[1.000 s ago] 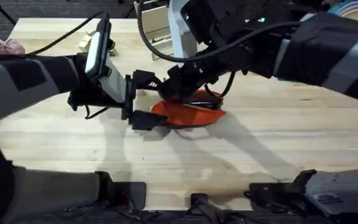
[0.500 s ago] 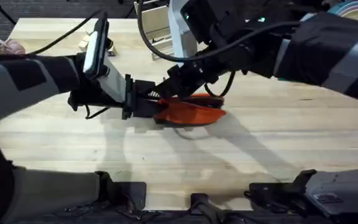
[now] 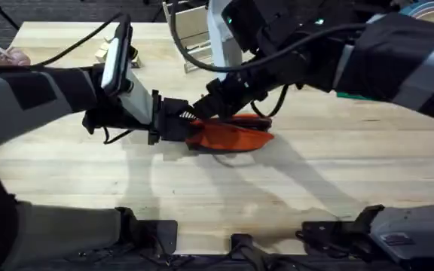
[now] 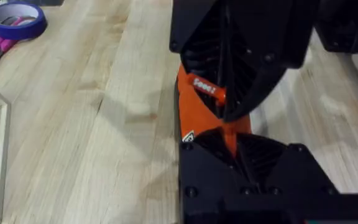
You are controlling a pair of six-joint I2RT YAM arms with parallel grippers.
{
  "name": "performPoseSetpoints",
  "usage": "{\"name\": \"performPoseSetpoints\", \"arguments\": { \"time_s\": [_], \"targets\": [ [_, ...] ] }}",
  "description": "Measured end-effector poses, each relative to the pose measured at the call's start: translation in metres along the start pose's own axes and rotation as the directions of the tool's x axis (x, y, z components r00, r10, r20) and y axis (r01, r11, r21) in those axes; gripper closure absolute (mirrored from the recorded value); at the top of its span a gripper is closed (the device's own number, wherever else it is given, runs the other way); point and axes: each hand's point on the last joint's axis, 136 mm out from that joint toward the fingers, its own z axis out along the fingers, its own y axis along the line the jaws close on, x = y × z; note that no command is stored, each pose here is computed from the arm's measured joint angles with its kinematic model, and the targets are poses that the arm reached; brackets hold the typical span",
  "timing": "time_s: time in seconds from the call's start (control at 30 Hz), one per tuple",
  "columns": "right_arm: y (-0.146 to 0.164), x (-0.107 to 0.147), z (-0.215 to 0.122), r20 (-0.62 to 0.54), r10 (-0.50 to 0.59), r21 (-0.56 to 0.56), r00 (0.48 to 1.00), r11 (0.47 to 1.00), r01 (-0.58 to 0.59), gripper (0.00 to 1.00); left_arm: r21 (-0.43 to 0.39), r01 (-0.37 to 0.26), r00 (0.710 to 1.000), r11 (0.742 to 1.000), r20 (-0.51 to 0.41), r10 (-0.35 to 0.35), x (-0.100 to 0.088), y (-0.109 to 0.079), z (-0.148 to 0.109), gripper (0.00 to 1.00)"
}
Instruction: Unzip the bag, pick up the pens from the table one at a time and place them inside, then zip the bag closed.
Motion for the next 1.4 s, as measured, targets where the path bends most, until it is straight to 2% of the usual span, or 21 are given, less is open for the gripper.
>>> {"name": "performPoseSetpoints", "arguments": {
  "time_s": [0.2, 0.7, 1.03, 1.4],
  "targets": [
    [-0.026, 0.012, -0.009, -0.044, 0.086, 0.031, 0.995, 0.996, -0.085, 0.969, 0.003, -0.001, 1.0, 1.0, -0.006, 0.001, 0.001, -0.001, 0.001, 0.956],
    [-0.072, 0.033, -0.032, -0.093, 0.208, 0.075, 0.974, 0.977, -0.202, 0.968, 0.003, -0.005, 1.0, 1.0, -0.009, 0.005, 0.001, 0.0, 0.001, 0.956],
    [-0.115, 0.045, -0.055, -0.077, 0.311, 0.126, 0.947, 0.946, -0.3, 0.968, 0.003, -0.008, 1.0, 1.0, -0.011, 0.008, 0.002, 0.0, 0.001, 0.956],
    [-0.148, 0.055, -0.071, -0.055, 0.364, 0.205, 0.93, 0.915, -0.347, 0.968, 0.007, -0.011, 1.0, 1.0, -0.011, 0.011, 0.001, -0.001, 0.002, 0.956]
  ]
}}
